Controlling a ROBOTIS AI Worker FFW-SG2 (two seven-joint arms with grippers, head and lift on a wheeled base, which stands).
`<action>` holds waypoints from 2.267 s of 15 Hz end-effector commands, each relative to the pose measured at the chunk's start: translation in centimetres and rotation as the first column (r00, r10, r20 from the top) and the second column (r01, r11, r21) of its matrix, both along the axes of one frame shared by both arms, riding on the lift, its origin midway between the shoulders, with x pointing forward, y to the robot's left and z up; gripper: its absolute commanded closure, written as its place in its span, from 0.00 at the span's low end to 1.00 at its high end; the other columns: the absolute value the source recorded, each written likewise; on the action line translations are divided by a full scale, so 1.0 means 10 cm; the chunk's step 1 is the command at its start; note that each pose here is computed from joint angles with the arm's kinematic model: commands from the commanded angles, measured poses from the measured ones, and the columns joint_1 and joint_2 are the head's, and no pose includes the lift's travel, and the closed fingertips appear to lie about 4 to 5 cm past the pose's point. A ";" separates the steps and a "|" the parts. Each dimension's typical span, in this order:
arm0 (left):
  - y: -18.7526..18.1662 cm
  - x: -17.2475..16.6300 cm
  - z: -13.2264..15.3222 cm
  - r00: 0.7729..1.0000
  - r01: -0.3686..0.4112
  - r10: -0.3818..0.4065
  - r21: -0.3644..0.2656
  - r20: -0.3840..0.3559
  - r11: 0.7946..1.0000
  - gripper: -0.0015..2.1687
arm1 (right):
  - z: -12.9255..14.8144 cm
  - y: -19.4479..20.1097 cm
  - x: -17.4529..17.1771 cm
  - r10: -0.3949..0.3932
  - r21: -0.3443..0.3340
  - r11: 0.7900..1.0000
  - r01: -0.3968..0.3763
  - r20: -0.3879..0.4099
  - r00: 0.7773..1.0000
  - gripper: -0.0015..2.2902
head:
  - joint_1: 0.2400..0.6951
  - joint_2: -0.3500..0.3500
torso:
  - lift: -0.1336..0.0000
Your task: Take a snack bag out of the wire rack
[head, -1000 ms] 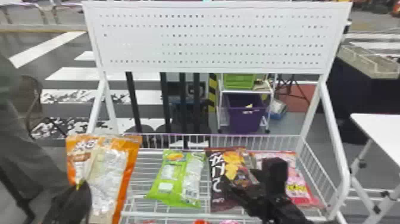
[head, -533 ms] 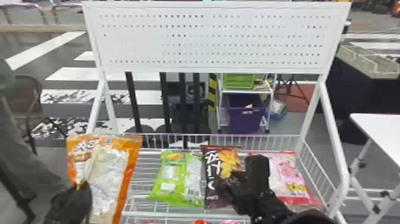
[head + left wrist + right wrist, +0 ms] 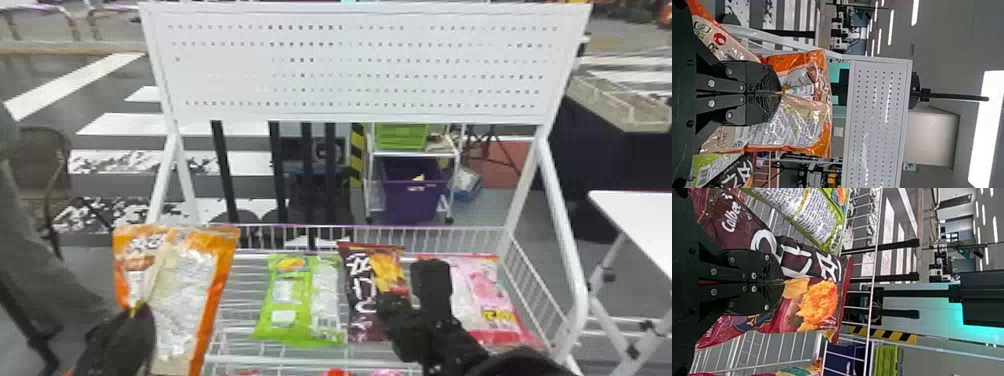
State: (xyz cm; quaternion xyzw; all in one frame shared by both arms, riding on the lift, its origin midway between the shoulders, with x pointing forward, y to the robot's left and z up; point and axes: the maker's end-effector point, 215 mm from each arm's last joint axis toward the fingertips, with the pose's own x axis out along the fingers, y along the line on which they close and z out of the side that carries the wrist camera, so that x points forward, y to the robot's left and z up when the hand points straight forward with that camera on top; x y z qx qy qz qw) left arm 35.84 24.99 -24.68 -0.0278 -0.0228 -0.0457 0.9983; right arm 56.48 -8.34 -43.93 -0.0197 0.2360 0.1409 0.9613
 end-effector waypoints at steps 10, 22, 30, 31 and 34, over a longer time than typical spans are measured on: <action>-0.03 0.00 0.00 1.000 0.010 -0.010 -0.002 -0.001 1.000 0.86 | 1.27 -0.59 -0.76 -0.057 -0.015 0.998 0.063 0.259 0.964 0.98 | 0.57 0.50 | 1.00; -0.03 0.06 -0.03 1.000 0.010 -0.010 -0.012 0.002 1.000 0.86 | 1.79 -1.55 -2.12 -0.183 0.043 0.982 0.183 0.432 0.883 0.98 | 0.57 0.50 | 1.00; -0.06 0.06 -0.05 1.000 0.016 -0.016 -0.013 -0.003 1.000 0.86 | 1.84 -1.62 -2.18 -0.195 0.050 0.980 0.194 0.438 0.877 0.98 | 0.57 0.50 | 1.00; -0.06 0.05 -0.05 1.000 0.015 -0.015 -0.013 -0.004 1.000 0.86 | 1.84 -1.62 -2.18 -0.196 0.051 0.980 0.194 0.438 0.877 0.98 | 0.57 0.50 | 1.00; -0.07 0.04 -0.04 1.000 0.018 -0.018 -0.015 -0.002 1.000 0.86 | 1.83 -1.60 -2.18 -0.188 0.052 0.982 0.184 0.436 0.880 0.98 | 0.57 0.50 | 1.00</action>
